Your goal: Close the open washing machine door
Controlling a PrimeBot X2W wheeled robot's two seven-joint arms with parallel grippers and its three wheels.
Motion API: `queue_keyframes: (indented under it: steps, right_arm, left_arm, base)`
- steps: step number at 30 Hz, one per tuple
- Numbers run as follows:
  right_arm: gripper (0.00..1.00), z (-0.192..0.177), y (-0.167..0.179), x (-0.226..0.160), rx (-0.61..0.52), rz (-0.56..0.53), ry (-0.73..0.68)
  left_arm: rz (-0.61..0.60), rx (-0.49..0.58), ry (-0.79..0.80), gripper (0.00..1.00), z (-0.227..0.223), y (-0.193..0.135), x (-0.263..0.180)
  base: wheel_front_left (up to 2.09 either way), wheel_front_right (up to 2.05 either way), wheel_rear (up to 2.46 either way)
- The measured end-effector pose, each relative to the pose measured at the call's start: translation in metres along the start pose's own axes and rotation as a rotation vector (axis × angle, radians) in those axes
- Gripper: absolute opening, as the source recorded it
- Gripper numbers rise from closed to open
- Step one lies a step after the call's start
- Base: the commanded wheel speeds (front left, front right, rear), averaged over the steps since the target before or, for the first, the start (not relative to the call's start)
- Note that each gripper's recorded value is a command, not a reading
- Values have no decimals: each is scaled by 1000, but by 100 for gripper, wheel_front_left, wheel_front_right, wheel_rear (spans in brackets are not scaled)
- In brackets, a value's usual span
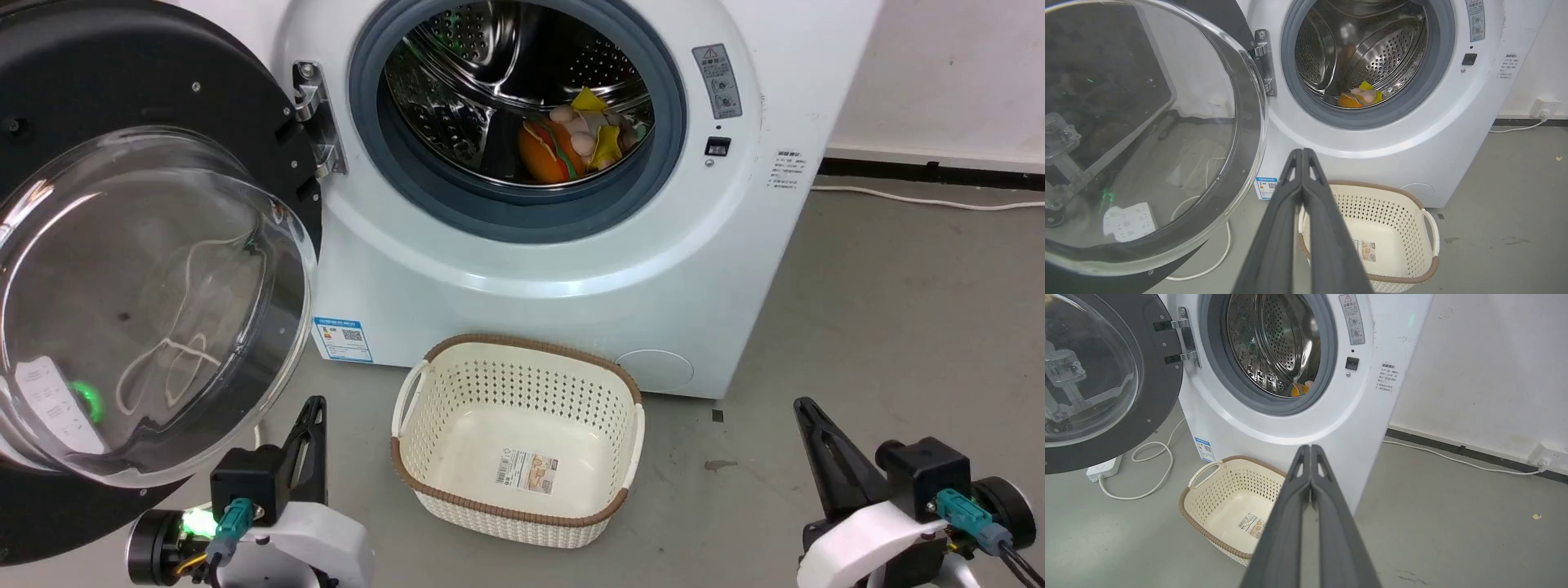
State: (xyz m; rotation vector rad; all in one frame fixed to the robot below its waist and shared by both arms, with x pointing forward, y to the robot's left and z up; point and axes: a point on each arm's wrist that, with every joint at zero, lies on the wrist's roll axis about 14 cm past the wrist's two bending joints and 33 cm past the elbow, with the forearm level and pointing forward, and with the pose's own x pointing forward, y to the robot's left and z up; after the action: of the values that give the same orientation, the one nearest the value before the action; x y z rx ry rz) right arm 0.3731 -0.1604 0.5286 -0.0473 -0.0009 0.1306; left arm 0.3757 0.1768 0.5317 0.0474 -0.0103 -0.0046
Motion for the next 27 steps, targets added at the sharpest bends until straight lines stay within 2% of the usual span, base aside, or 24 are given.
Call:
queue_keyframes:
  steps: [12, 13, 27]
  right_arm:
    - [0, 0, 0, 0, 0, 0, 0]
    - [100, 0, 0, 0, 0, 0, 0]
    - [100, 2, 1, 1, 24, 5, -17]
  left_arm:
    - [0, 0, 0, 0, 0, 0, 0]
    - [0, 0, 0, 100, 0, 0, 0]
    - [-8, 0, -20, 100, 3, -3, -1]
  base:
    - [0, 0, 0]
    - [0, 0, 0]
    - [0, 0, 0]
